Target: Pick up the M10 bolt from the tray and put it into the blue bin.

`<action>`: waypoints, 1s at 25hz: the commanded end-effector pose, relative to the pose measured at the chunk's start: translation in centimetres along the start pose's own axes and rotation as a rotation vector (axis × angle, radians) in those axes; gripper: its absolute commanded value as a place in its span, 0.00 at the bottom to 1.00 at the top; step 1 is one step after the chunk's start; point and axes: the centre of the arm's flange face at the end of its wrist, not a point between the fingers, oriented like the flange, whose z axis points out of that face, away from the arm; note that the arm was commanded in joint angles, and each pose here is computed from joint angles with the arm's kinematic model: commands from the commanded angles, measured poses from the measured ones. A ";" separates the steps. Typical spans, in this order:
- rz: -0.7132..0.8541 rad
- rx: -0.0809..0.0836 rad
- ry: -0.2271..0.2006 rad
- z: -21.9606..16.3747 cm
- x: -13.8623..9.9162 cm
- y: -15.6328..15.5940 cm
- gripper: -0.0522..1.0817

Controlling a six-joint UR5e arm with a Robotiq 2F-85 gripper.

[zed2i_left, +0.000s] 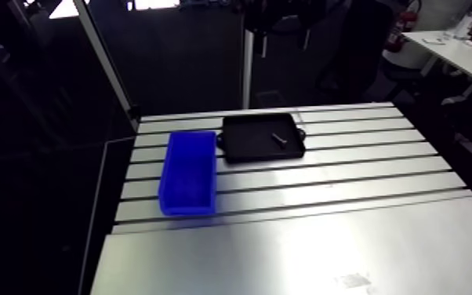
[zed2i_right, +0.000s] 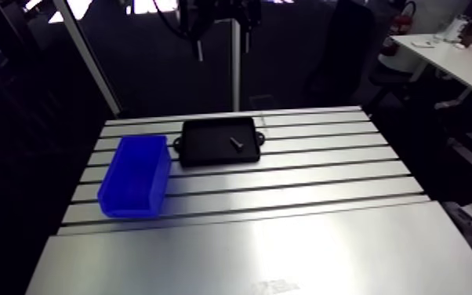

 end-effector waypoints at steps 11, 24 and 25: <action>-0.125 -0.009 0.025 7.2 -0.4 1.3 0.05; -0.162 0.012 -0.012 12.6 -0.8 1.3 0.07; -0.162 0.014 -0.015 12.8 -0.8 1.3 0.10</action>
